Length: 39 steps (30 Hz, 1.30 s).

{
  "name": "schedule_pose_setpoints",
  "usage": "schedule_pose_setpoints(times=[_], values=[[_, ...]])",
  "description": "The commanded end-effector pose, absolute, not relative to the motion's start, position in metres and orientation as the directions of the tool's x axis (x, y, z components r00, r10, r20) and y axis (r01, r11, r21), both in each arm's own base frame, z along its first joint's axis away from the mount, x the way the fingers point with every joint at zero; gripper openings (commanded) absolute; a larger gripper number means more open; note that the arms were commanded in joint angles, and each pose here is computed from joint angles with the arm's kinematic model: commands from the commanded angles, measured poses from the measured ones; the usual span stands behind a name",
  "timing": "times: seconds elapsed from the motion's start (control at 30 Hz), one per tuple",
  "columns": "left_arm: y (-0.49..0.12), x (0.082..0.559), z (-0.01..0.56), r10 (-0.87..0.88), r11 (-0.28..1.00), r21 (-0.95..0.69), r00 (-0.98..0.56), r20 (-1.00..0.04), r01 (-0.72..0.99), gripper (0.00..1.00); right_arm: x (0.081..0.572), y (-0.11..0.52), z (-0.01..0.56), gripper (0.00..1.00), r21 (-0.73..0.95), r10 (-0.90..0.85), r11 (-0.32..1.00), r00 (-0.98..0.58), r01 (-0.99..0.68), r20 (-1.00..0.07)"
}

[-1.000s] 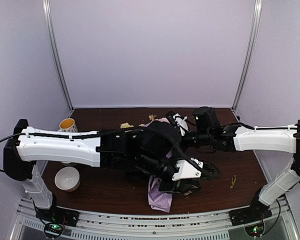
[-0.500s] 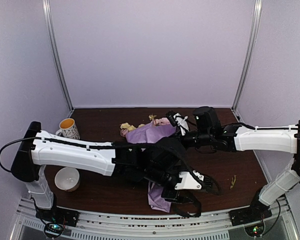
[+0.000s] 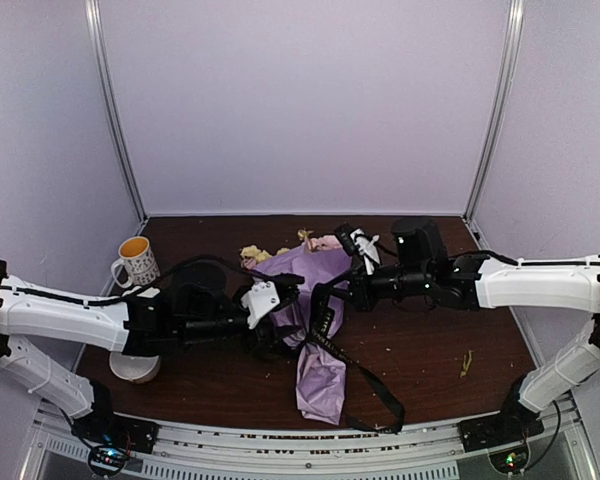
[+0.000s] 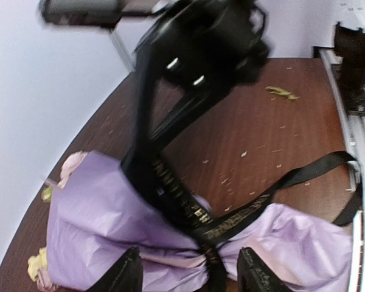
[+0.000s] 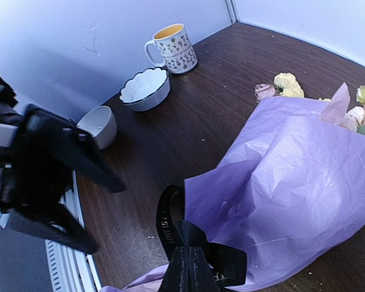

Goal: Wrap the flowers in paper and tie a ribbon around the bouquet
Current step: Cross the half-tied ribbon over the folded bouquet.

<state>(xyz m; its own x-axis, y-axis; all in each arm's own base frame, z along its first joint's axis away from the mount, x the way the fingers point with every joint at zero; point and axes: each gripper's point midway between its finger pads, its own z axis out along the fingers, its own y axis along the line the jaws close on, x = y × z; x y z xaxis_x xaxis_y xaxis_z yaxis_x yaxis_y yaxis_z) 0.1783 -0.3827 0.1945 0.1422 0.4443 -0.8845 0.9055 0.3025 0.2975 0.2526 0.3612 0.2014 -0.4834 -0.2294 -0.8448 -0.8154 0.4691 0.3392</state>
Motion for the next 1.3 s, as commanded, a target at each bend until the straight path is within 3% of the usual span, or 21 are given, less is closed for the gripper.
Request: schedule_pose_setpoints(times=[0.0, 0.1, 0.17, 0.33, 0.57, 0.87, 1.0, 1.1, 1.27], values=[[-0.381, 0.207, 0.2, 0.344, 0.439, 0.279, 0.128, -0.93, 0.854, 0.62, 0.233, 0.373, 0.234, 0.0, 0.343, -0.171, 0.359, -0.423, -0.868, -0.89], [-0.393, 0.211, 0.188, 0.356, 0.418, 0.271, 0.118, -0.927, 0.867, 0.78, 0.224, 0.382, 0.238, 0.0, 0.336, -0.181, 0.313, -0.403, -0.888, -0.897], [-0.398, 0.215, 0.179, 0.339, 0.41, 0.237, 0.093, -0.936, 0.881, 0.83, 0.219, 0.386, 0.24, 0.0, 0.336, -0.181, 0.286, -0.395, -0.897, -0.901], [-0.413, 0.215, 0.154, 0.347, 0.337, 0.214, 0.09, -0.933, 0.917, 0.82, 0.209, 0.389, 0.236, 0.0, 0.344, -0.184, 0.246, -0.392, -0.906, -0.902], [-0.418, 0.236, 0.146, 0.33, 0.409, 0.245, 0.108, -0.938, 0.879, 0.63, 0.195, 0.393, 0.243, 0.0, 0.347, -0.154, 0.161, -0.371, -0.924, -0.916], [-0.429, 0.231, 0.125, 0.303, 0.352, 0.178, 0.068, -0.951, 0.919, 0.29, 0.185, 0.394, 0.229, 0.0, 0.356, -0.179, 0.177, -0.385, -0.918, -0.905], [-0.426, 0.231, 0.12, 0.321, 0.348, 0.188, 0.072, -0.944, 0.918, 0.23, 0.185, 0.394, 0.23, 0.0, 0.34, -0.193, 0.188, -0.374, -0.922, -0.907], [-0.426, 0.23, 0.114, 0.348, 0.336, 0.198, 0.074, -0.935, 0.921, 0.27, 0.185, 0.393, 0.232, 0.0, 0.32, -0.201, 0.201, -0.358, -0.926, -0.912], [-0.425, 0.238, 0.102, 0.409, 0.355, 0.211, 0.052, -0.911, 0.911, 0.56, 0.178, 0.398, 0.238, 0.0, 0.31, -0.199, 0.177, -0.343, -0.934, -0.918]])
